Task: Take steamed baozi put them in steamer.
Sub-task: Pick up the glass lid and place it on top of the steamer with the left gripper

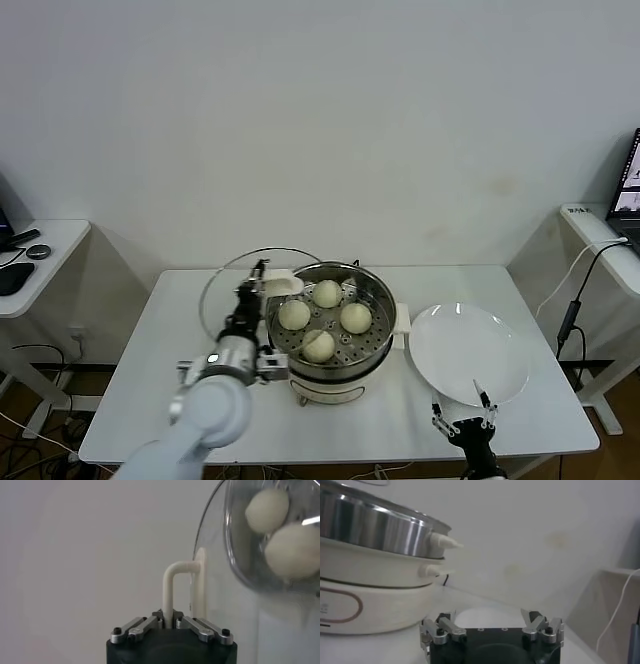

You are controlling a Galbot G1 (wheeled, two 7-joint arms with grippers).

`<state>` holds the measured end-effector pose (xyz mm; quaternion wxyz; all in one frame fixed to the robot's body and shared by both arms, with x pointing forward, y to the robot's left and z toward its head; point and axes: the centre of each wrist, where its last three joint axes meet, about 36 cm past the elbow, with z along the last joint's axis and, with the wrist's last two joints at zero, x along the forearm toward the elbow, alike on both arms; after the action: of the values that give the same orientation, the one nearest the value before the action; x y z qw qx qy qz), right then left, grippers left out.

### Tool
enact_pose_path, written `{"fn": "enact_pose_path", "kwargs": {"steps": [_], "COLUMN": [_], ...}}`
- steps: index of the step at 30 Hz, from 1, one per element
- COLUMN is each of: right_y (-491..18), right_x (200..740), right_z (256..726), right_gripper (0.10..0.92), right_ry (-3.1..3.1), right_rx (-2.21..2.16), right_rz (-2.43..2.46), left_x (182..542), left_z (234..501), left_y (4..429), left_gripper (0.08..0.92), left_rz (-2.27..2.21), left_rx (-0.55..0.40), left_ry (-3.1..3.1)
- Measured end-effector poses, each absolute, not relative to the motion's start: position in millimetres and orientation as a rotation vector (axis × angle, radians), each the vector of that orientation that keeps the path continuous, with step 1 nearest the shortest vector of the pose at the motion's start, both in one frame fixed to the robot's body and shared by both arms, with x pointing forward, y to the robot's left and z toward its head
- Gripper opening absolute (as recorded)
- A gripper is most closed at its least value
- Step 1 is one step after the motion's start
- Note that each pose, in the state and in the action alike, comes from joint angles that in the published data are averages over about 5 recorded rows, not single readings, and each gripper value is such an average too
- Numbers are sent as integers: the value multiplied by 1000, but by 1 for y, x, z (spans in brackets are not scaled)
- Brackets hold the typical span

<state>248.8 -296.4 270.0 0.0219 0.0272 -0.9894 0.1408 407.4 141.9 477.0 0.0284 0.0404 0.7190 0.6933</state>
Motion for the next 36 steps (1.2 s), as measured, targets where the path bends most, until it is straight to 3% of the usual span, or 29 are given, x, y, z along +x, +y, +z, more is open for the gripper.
{"fn": "enact_pose_path", "kwargs": {"steps": [11, 36], "right_y": [-298, -298], "right_x": [247, 243], "right_z": [269, 269], "right_gripper": [823, 823], "right_ry": [-3058, -3050], "right_rx": [72, 83], "right_rz": [418, 416], "left_x": [416, 426], "left_z": [456, 424], "left_y": [88, 66], "left_gripper": [167, 167], "left_rz": [2109, 2091], "left_rx": [218, 254], "left_ry": [2165, 2138]}}
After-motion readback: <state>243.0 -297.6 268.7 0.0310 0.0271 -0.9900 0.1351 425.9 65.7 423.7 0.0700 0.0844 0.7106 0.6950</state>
